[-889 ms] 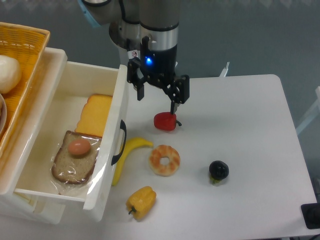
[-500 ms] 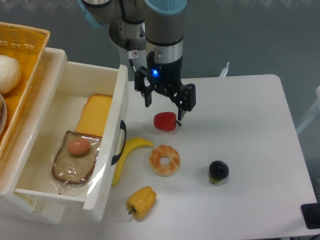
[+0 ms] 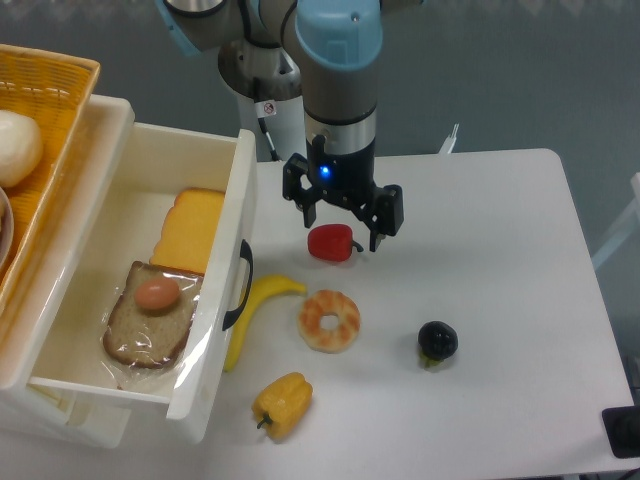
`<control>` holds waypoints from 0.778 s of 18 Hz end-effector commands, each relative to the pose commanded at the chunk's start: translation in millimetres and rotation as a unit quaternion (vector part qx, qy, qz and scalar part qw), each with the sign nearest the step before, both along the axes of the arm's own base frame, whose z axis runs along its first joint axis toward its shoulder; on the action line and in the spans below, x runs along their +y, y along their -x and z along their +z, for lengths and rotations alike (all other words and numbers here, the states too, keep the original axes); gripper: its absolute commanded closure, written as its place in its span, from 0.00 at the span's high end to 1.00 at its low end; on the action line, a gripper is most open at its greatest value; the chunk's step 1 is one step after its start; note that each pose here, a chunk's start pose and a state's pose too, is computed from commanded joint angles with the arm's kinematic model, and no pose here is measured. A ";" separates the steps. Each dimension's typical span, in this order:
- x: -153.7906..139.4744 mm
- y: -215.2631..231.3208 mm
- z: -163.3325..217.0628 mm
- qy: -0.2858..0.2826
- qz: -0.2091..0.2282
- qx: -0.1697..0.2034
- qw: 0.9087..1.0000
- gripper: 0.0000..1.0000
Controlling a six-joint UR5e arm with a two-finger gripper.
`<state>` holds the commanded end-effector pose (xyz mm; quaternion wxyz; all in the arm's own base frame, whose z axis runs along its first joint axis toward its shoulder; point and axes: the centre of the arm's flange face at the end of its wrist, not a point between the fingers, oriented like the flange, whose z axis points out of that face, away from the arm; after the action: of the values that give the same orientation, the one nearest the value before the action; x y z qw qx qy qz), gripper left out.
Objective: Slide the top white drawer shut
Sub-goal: 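Move the gripper down and toward the open white drawer's front panel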
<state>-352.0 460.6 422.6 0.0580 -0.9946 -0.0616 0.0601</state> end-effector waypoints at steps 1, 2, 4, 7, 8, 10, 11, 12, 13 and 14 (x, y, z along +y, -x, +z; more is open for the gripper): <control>-0.8 3.1 -2.7 0.011 0.006 0.006 1.000 1.00; -0.2 5.6 -7.1 0.021 0.008 0.009 1.000 1.00; 2.9 13.0 -20.7 0.035 0.015 0.008 0.999 1.00; 8.7 17.3 -34.7 0.034 0.074 -0.003 0.997 1.00; 10.4 19.3 -40.6 0.035 0.085 -0.007 0.996 1.00; 14.6 23.0 -50.3 0.036 0.090 -0.009 0.995 1.00; 16.8 24.3 -54.9 0.037 0.089 -0.010 0.995 1.00; 19.6 27.1 -59.0 0.037 0.089 -0.012 0.995 1.00; 25.8 28.1 -62.9 0.036 0.085 -0.014 0.996 1.00; 33.4 27.0 -65.4 0.034 0.079 -0.018 0.996 1.00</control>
<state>-379.0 494.0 357.2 0.0182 -0.9889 -0.1394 0.0489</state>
